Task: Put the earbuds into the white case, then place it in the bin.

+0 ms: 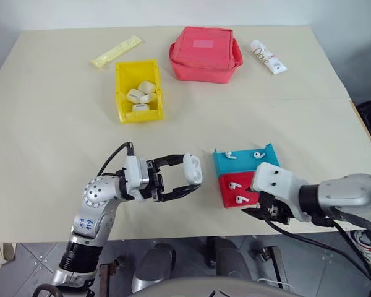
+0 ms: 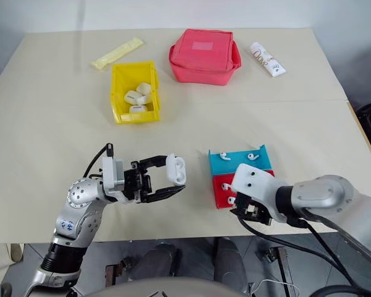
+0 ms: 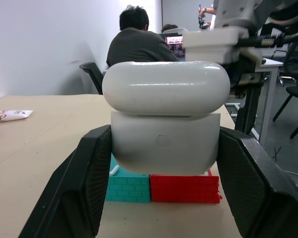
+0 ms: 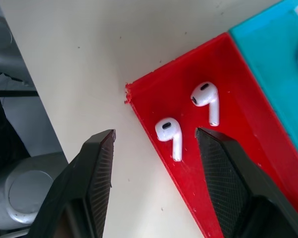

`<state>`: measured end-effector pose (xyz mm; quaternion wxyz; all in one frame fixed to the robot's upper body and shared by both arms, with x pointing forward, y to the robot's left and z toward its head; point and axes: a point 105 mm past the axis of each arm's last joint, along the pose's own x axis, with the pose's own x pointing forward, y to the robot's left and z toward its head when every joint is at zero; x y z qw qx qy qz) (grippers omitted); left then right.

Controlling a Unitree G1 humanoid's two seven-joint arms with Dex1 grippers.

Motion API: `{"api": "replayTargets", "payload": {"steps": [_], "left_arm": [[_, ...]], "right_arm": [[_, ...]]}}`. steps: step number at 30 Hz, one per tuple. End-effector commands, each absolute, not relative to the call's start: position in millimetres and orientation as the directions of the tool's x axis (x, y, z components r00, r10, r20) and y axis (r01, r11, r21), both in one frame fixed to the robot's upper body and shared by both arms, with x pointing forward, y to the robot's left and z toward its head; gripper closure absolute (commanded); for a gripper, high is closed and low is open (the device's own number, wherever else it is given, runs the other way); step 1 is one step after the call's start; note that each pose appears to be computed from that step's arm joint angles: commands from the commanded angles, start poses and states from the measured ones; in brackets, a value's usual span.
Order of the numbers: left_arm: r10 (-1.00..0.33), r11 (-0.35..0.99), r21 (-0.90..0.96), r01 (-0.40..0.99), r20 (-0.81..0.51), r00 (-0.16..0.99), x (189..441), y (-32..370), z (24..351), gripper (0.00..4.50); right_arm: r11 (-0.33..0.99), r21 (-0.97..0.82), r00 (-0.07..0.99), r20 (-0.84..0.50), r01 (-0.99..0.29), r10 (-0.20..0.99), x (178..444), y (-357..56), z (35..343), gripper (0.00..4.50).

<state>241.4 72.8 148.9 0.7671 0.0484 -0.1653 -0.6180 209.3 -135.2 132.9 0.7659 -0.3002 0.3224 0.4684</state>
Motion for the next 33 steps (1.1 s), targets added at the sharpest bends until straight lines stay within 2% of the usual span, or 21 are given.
{"api": "replayTargets", "payload": {"steps": [1, 27, 30, 33], "left_arm": [[-0.965, 0.225, 0.324, 0.919, 0.206, 0.163, 234.8, 69.7, 157.3, 1.72], [-0.961, 0.246, 0.319, 0.915, 0.206, 0.187, 229.4, 70.4, 156.7, 1.72], [-0.960, 0.250, 0.318, 0.915, 0.205, 0.191, 229.6, 71.1, 156.7, 1.72], [-0.960, 0.253, 0.319, 0.913, 0.203, 0.195, 230.2, 71.5, 156.5, 1.72]], "right_arm": [[0.356, -0.169, 0.342, -0.792, -0.919, 0.505, 209.7, -129.8, 128.9, 1.83], [0.331, -0.209, 0.344, -0.835, -0.920, 0.429, 223.4, -132.9, 116.1, 1.83], [0.326, -0.209, 0.341, -0.837, -0.922, 0.428, 223.5, -133.2, 115.5, 2.68], [0.321, -0.211, 0.340, -0.838, -0.923, 0.426, 223.5, -133.7, 115.1, 2.68]]}}
